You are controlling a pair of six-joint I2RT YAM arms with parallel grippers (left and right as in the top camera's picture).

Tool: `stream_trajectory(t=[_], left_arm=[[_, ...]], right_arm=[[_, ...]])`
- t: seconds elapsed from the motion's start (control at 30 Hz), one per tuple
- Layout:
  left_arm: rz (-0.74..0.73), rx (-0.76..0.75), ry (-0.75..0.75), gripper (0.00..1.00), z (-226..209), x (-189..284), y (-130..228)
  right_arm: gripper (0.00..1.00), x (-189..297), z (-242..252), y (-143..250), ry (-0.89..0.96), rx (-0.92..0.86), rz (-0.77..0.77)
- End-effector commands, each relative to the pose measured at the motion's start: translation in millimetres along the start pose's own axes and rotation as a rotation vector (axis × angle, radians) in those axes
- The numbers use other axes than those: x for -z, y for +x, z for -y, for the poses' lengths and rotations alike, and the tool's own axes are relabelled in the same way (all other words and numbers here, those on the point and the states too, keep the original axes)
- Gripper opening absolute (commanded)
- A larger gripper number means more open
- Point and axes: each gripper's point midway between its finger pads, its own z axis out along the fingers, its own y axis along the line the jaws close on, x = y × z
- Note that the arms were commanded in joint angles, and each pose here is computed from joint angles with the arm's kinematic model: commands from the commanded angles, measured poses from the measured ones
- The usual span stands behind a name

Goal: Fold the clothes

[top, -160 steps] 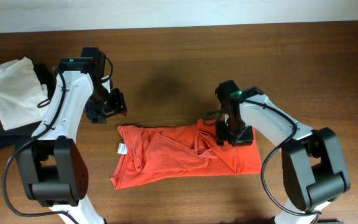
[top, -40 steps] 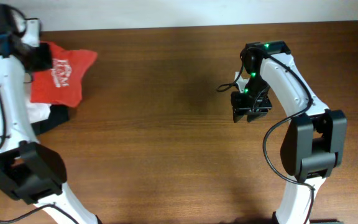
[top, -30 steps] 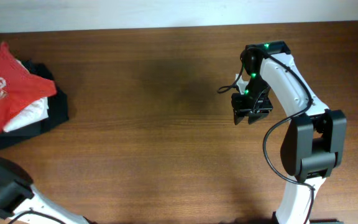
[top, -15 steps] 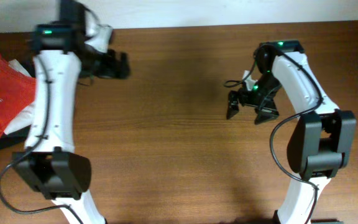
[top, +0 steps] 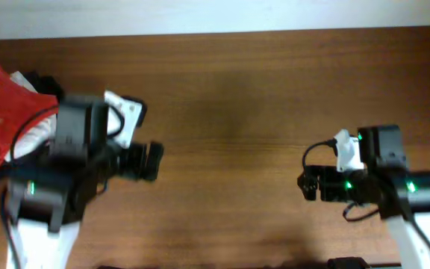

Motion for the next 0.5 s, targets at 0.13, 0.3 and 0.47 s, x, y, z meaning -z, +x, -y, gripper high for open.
stream_trajectory(t=[0.13, 0.3, 0.47], left_arm=[[0.443, -0.022, -0.11, 0.99, -3.8, 62.7, 71.6], [0.402, -0.019, -0.108, 0.99, -3.5, 59.2, 82.0], [0.275, -0.01, -0.102, 0.99, -3.0, 48.6, 111.6]], right_arm=[[0.99, 70.3, 0.3, 21.5, 0.032, 0.063, 0.443], [0.99, 70.6, 0.2, 21.9, 0.031, 0.064, 0.445], [0.99, 69.1, 1.1, 25.3, 0.034, 0.061, 0.43]])
